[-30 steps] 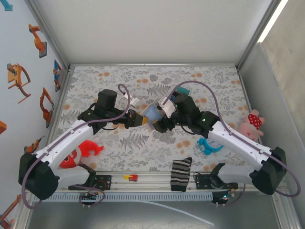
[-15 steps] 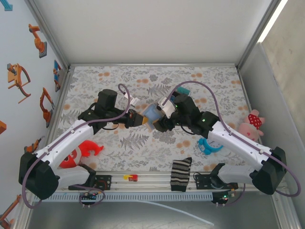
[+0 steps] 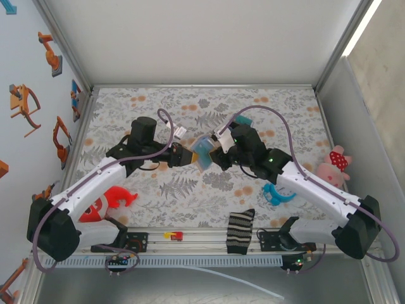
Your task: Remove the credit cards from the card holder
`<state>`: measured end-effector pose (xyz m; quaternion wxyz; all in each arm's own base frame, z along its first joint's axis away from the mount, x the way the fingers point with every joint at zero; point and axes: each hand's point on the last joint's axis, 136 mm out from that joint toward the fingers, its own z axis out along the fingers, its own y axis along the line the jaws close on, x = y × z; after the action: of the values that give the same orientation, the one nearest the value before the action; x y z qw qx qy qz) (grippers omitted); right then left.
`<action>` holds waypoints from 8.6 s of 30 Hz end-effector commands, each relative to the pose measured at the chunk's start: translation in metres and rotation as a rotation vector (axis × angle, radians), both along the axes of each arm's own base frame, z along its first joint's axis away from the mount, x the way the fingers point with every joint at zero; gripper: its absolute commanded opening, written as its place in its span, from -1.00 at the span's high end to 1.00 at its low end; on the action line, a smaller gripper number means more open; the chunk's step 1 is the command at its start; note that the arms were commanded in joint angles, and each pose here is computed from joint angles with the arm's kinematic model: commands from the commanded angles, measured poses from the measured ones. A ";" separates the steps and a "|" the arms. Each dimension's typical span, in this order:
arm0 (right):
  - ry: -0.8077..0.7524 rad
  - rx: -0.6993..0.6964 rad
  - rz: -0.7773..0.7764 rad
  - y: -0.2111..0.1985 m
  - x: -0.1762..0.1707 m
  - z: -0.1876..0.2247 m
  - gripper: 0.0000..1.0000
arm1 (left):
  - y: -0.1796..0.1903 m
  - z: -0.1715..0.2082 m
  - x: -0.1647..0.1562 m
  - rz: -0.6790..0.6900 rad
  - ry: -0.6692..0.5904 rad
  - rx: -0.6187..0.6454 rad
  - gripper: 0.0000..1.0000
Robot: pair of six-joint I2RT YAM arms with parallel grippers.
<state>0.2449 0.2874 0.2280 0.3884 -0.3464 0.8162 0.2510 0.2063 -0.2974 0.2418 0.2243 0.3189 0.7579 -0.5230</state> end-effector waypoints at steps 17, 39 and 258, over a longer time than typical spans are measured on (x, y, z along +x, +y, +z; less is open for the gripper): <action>0.104 0.262 -0.142 0.019 0.013 0.025 0.73 | -0.015 -0.005 0.024 0.098 0.002 -0.013 -0.01; 0.098 0.036 -0.503 -0.060 0.027 -0.002 -0.10 | 0.046 -0.088 0.041 0.328 0.091 0.564 0.96; 0.821 0.169 -0.472 0.004 0.016 -0.197 1.00 | 0.071 -0.226 0.040 0.705 0.048 0.911 -0.94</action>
<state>0.2605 0.3033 0.0299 0.0968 0.0098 0.9292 0.3567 0.2551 -0.2311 0.0232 0.2298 0.0954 0.9666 -0.0609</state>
